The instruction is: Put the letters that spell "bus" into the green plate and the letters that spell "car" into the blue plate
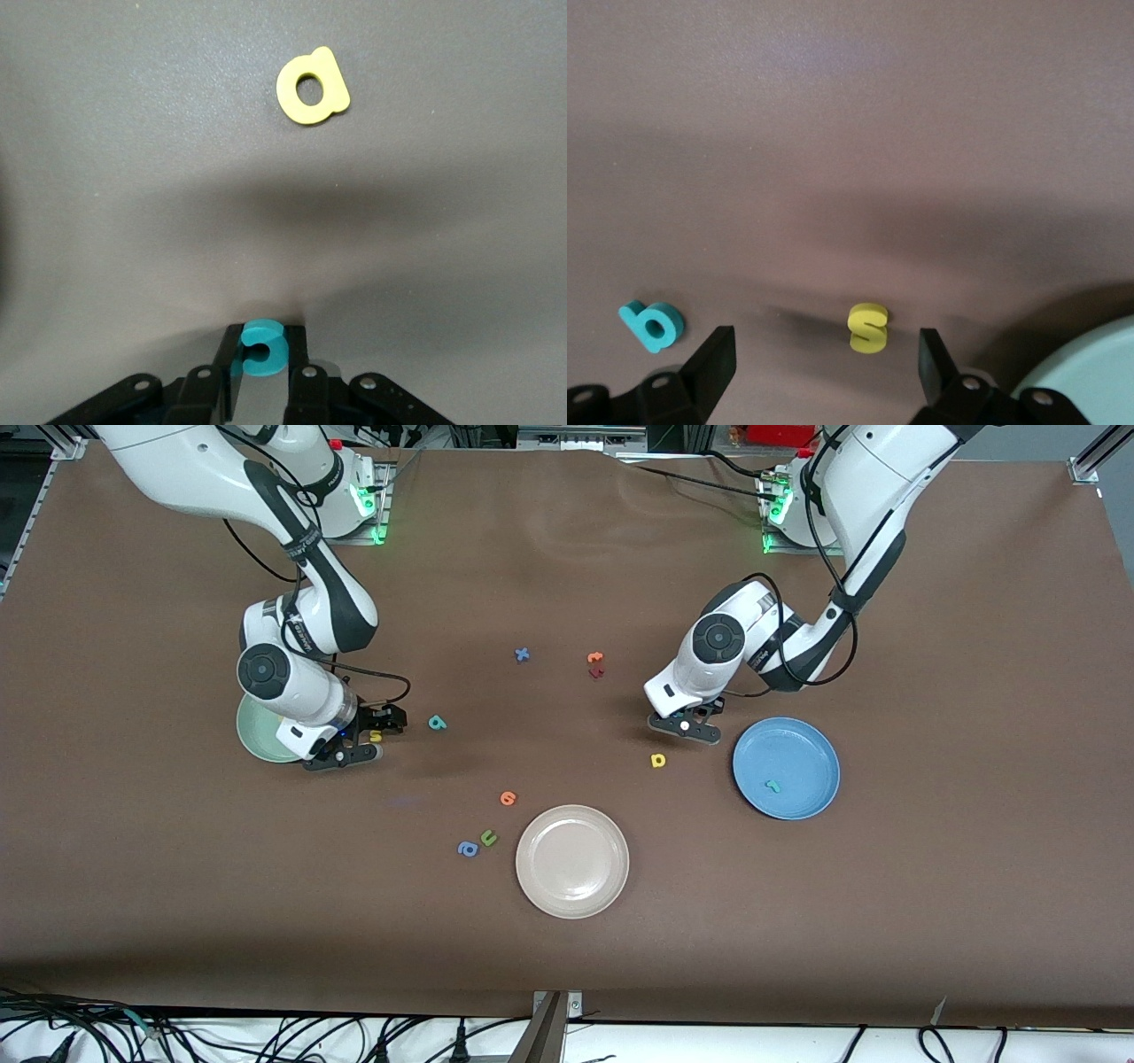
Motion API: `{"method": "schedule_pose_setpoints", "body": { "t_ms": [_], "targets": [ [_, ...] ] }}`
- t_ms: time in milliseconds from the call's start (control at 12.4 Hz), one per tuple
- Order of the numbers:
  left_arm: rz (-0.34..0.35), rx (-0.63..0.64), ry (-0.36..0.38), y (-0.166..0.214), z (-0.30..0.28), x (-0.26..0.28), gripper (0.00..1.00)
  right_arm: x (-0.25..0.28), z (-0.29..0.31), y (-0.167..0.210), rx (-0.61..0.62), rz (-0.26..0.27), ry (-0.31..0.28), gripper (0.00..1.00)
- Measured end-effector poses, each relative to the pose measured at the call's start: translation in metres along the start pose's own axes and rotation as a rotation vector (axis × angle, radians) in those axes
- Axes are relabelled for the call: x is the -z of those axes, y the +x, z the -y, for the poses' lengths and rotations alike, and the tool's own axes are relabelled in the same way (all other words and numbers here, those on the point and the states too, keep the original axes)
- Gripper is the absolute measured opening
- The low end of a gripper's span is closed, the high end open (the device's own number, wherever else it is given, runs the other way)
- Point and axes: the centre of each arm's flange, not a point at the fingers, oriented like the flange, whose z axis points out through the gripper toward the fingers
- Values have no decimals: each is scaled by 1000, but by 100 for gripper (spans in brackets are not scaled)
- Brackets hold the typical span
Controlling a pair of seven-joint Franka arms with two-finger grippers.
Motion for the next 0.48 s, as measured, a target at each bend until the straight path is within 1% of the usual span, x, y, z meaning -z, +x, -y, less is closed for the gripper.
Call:
{"method": "schedule_pose_setpoints", "body": {
  "t_ms": [81, 161, 323, 404, 484],
  "targets": [
    [0, 0, 0, 0, 0, 0, 24, -3, -2, 0, 8, 2, -7, 91],
    [2, 0, 3, 0, 1, 1, 24, -7, -6, 0, 7, 6, -11, 88],
    [15, 2, 31, 3, 8, 9, 24, -13, -12, 0, 2, 5, -12, 87],
    [19, -5, 54, 8, 14, 21, 24, -17, -14, 0, 0, 8, -11, 83],
    [23, -21, 79, 14, 22, 38, 24, -19, -14, 0, 0, 9, -10, 77]
  ]
}}
